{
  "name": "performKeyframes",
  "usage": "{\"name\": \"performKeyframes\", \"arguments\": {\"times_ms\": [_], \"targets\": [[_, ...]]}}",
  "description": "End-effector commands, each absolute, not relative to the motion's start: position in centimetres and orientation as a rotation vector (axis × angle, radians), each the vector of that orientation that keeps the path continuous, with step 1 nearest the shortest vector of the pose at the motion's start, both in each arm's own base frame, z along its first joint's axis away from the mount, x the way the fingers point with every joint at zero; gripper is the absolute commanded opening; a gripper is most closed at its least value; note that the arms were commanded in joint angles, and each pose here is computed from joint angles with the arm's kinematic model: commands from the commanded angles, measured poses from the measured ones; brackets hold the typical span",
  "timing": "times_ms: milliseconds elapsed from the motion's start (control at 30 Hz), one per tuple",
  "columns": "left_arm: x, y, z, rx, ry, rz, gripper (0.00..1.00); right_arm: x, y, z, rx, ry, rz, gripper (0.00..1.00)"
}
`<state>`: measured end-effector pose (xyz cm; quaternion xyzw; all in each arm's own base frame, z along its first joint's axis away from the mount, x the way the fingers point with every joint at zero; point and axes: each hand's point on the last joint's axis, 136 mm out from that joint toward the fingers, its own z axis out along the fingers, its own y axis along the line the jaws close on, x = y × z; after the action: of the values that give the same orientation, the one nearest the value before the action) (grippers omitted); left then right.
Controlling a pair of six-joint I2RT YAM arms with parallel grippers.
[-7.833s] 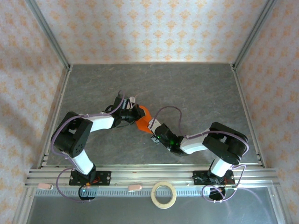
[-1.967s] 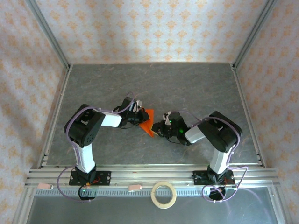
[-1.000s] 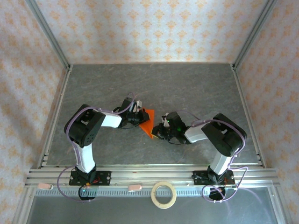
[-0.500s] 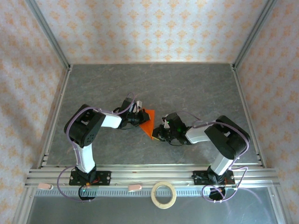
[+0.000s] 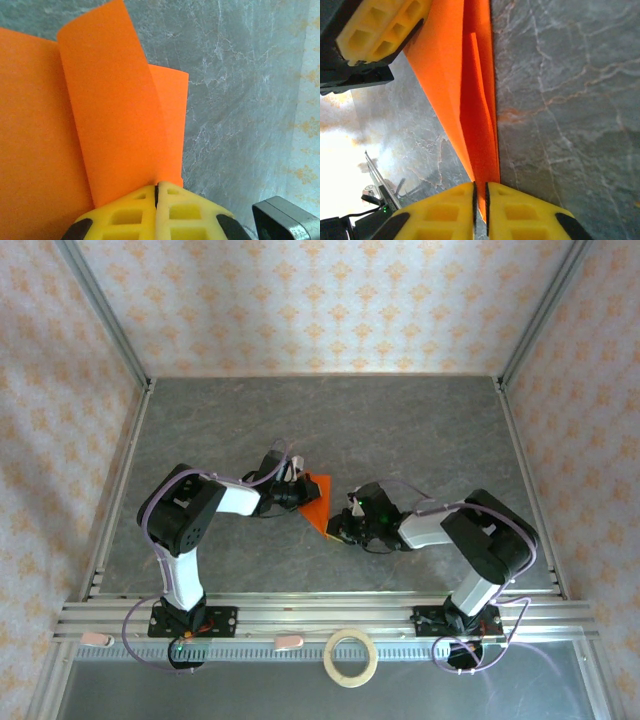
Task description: Fold a paper plane with a square sheet of paper (pick it up from the middle)
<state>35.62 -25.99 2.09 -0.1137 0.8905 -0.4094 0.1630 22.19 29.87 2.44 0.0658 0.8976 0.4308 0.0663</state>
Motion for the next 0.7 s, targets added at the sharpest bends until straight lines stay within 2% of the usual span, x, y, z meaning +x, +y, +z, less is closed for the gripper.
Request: {"name": "performKeyframes", "arguments": {"times_ms": [0, 67, 133, 367, 567, 667], "targets": [[33.5, -23.4, -1.6, -0.442, 2.660, -0.998, 0.00, 21.2, 28.8, 1.3, 0.215, 2.762, 1.220, 0.17], [33.5, -23.4, -1.5, -0.446, 2.654, -1.001, 0.00, 21.0, 28.5, 0.8, 0.217, 2.773, 1.203, 0.06], [33.4, -23.5, -1.5, -0.455, 2.649, -1.007, 0.00, 20.9, 28.5, 0.8, 0.213, 2.773, 1.214, 0.02], [33.2, -23.8, -1.4, -0.460, 2.643, -1.012, 0.00, 22.4, 29.2, 4.6, 0.190, 2.640, 1.325, 0.16], [33.2, -23.8, -1.2, -0.469, 2.634, -1.014, 0.00, 24.3, 28.9, 6.0, 0.216, 2.579, 1.302, 0.19], [33.2, -23.9, -1.1, -0.467, 2.633, -1.016, 0.00, 25.1, 29.8, 6.7, 0.201, 2.559, 1.338, 0.04]]}}
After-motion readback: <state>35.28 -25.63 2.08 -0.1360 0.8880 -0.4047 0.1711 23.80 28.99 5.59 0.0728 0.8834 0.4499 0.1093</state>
